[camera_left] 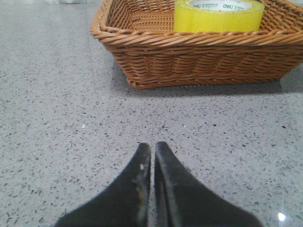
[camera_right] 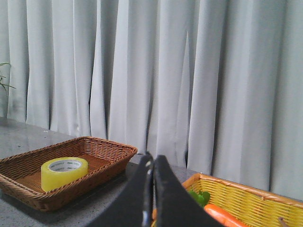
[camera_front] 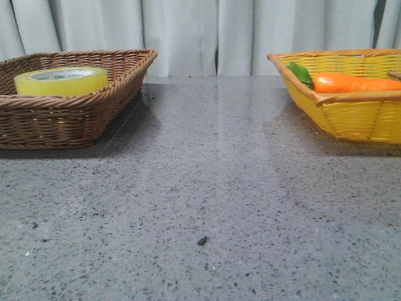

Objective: Transfer tape with both arms

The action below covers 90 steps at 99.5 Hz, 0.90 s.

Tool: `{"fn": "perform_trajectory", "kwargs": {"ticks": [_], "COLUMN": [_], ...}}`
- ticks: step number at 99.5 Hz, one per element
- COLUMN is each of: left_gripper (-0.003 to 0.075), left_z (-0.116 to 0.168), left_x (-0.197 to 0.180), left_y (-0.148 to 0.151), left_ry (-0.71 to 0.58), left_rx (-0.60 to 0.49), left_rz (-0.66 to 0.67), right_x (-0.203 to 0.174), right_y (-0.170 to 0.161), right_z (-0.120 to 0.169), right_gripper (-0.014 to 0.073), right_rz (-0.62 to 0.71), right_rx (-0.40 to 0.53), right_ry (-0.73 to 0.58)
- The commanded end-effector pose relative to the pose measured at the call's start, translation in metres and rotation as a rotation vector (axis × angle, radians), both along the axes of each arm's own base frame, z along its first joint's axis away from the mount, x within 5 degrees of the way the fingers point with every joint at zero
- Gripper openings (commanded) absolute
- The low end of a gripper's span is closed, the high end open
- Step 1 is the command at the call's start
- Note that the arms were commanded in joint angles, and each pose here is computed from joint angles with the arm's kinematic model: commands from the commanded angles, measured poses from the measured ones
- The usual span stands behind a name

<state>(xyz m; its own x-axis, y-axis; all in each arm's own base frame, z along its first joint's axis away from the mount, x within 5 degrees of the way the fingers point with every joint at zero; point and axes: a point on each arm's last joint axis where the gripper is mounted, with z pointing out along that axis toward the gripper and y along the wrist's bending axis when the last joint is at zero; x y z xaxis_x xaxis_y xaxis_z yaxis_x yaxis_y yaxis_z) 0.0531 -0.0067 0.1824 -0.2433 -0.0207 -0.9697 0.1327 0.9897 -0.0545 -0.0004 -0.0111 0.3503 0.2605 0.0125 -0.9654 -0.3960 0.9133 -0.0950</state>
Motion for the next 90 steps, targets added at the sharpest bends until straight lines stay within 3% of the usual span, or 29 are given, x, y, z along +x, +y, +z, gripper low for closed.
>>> {"fn": "perform_trajectory", "kwargs": {"ticks": [1,22,44,70,78,90], "left_gripper": [-0.0021,-0.0021,-0.0021,-0.0021,-0.0021,-0.0021], "left_z": [0.004,0.004,0.004,0.004,0.004,0.004], "left_x": [-0.001,-0.001,-0.001,-0.001,-0.001,-0.001], "left_y": [-0.001,-0.001,-0.001,-0.001,-0.001,-0.001], "left_ry": [-0.071,-0.071,-0.071,-0.071,-0.071,-0.071], "left_rx": [-0.028,-0.028,-0.028,-0.028,-0.028,-0.028], "left_rz": [-0.004,-0.004,-0.004,-0.004,-0.004,-0.004], "right_x": [-0.003,0.002,0.036,0.057,0.054,0.054], "right_y": [0.000,0.003,0.016,0.016,0.011,0.011], "right_z": [0.013,0.005,-0.076,-0.164,-0.174,-0.174], "right_gripper": [-0.0069,-0.0069,-0.0069,-0.0069,-0.0069,-0.0069], "right_rz": [-0.002,0.001,-0.136,-0.326,-0.391,-0.402], "right_rx": [0.011,-0.001,-0.155,-0.024,-0.039,-0.036], "right_ry": [-0.085,-0.070,0.196,0.386,0.493,0.476]}}
